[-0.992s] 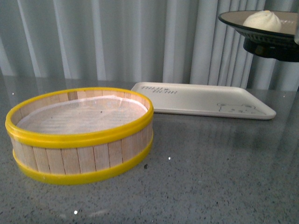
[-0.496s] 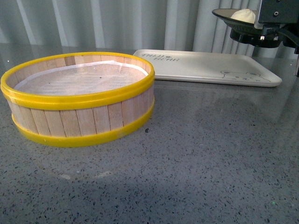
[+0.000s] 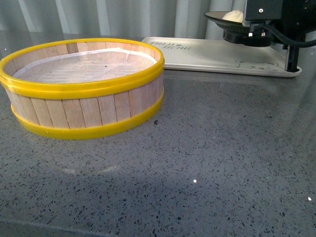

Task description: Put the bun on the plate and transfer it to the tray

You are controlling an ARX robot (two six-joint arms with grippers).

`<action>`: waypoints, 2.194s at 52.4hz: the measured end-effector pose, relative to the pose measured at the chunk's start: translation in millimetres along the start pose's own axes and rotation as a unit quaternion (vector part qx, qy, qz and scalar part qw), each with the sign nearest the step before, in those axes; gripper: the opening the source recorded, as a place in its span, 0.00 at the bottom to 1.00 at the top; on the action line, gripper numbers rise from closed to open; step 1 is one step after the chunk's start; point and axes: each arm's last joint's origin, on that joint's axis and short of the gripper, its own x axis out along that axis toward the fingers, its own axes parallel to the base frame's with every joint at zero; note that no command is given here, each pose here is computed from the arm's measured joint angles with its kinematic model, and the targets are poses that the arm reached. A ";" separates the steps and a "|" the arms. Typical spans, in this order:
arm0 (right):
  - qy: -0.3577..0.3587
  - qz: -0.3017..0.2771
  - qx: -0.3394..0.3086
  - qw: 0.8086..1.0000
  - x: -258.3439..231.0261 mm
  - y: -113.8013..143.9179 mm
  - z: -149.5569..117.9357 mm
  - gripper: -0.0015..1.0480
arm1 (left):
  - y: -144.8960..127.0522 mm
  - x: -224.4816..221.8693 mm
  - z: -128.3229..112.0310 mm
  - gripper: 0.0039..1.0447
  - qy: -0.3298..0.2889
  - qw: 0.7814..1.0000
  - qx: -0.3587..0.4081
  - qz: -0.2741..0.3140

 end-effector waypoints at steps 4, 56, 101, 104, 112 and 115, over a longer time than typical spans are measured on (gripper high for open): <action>-0.002 0.004 -0.001 1.000 6.3 3.1 3.4 0.03 | 0.0 0.0 0.0 0.94 0.000 1.000 0.000 0.000; 0.013 0.054 -0.004 0.998 4.8 37.3 9.6 0.30 | 0.0 0.0 0.0 0.94 0.000 1.000 0.000 0.000; -0.019 -0.251 0.244 0.937 -149.9 -21.5 44.4 0.92 | 0.0 0.0 0.0 0.94 0.000 1.000 0.000 0.000; -0.019 -0.245 0.257 0.935 -146.4 -18.0 43.0 0.92 | 0.0 0.0 0.0 0.94 0.000 1.000 0.000 0.000; -0.004 -0.240 0.531 0.812 -156.7 33.3 39.7 0.62 | 0.1 0.0 0.0 0.94 0.000 1.000 0.000 0.001; -0.024 -0.246 0.589 0.770 -171.7 53.2 39.6 0.48 | 0.1 0.0 0.0 0.94 0.000 1.000 0.000 0.001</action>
